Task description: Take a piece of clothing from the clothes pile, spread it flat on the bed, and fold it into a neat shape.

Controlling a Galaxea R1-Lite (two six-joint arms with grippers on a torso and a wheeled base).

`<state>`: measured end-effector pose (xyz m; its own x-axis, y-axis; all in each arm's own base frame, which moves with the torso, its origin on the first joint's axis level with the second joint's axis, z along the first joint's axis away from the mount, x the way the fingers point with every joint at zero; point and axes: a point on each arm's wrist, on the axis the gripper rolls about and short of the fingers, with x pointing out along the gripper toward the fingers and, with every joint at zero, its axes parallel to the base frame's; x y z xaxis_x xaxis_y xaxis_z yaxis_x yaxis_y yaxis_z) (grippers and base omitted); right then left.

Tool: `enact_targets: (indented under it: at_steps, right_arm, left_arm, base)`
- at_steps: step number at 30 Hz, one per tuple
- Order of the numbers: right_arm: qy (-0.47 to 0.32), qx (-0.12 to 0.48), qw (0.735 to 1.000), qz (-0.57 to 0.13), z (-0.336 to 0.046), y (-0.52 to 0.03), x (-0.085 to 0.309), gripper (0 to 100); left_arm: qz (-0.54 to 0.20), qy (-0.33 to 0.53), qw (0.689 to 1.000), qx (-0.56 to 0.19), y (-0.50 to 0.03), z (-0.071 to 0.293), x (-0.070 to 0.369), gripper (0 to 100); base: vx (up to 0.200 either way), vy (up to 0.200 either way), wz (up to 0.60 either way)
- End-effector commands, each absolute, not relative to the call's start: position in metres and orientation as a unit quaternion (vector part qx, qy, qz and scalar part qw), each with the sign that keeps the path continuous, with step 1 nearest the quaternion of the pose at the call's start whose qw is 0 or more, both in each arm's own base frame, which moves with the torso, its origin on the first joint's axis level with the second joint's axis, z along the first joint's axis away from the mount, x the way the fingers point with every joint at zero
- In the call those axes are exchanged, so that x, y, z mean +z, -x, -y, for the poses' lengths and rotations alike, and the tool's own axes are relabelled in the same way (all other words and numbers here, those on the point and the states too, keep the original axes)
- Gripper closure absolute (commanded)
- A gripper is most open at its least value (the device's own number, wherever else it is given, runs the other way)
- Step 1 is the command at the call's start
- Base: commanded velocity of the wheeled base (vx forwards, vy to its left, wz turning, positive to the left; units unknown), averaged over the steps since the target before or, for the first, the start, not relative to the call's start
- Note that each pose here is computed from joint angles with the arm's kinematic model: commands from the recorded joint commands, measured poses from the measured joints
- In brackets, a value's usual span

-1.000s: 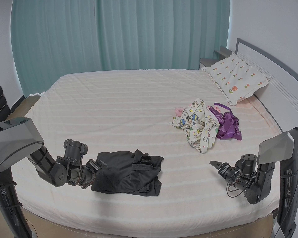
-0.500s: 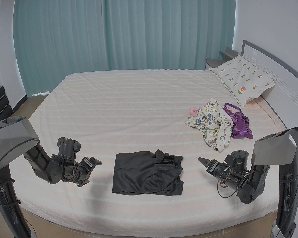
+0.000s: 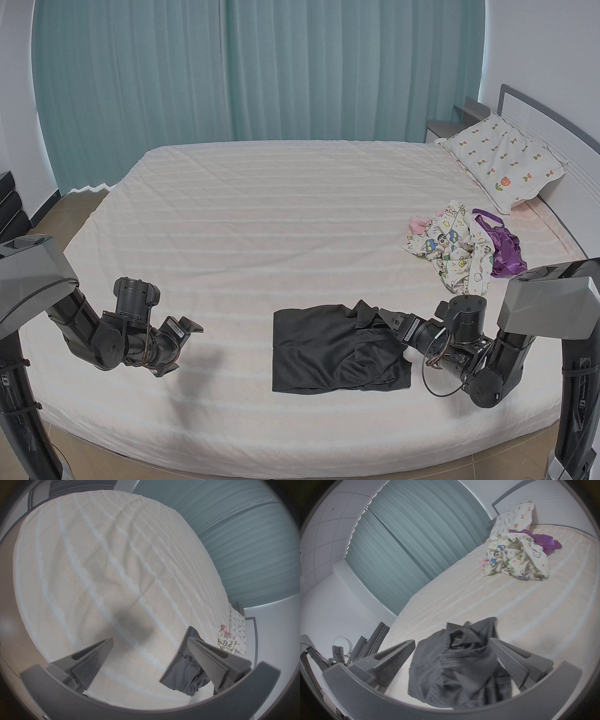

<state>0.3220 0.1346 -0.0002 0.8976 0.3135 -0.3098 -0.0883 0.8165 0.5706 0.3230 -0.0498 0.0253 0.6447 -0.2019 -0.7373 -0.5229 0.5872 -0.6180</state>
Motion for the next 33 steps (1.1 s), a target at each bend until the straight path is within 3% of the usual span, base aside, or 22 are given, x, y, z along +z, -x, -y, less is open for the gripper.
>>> enact_targets:
  at_steps: [1, 21, 26, 33]
  right_arm:
    - [-0.284, 0.132, 0.931, -0.189, -0.148, -0.320, 0.009, 0]
    - [-0.272, 0.152, 0.918, -0.243, -0.211, -0.378, -0.018, 0]
    - [-0.262, 0.132, 0.917, -0.270, -0.206, -0.376, -0.029, 0]
    - [-0.268, 0.076, 0.919, -0.280, -0.162, -0.384, -0.036, 0]
  left_arm:
    - [-0.412, 0.441, 0.791, 0.100, -0.322, 0.052, 0.024, 0]
    - [-0.418, 0.440, 0.788, 0.101, -0.322, 0.053, 0.021, 0]
    - [-0.419, 0.439, 0.788, 0.101, -0.322, 0.053, 0.020, 0]
    - [-0.419, 0.439, 0.788, 0.101, -0.322, 0.053, 0.020, 0]
  base:
    - [0.000, 0.000, 0.00]
    - [0.000, 0.000, 0.00]
    - [0.000, 0.000, 0.00]
    - [0.000, 0.000, 0.00]
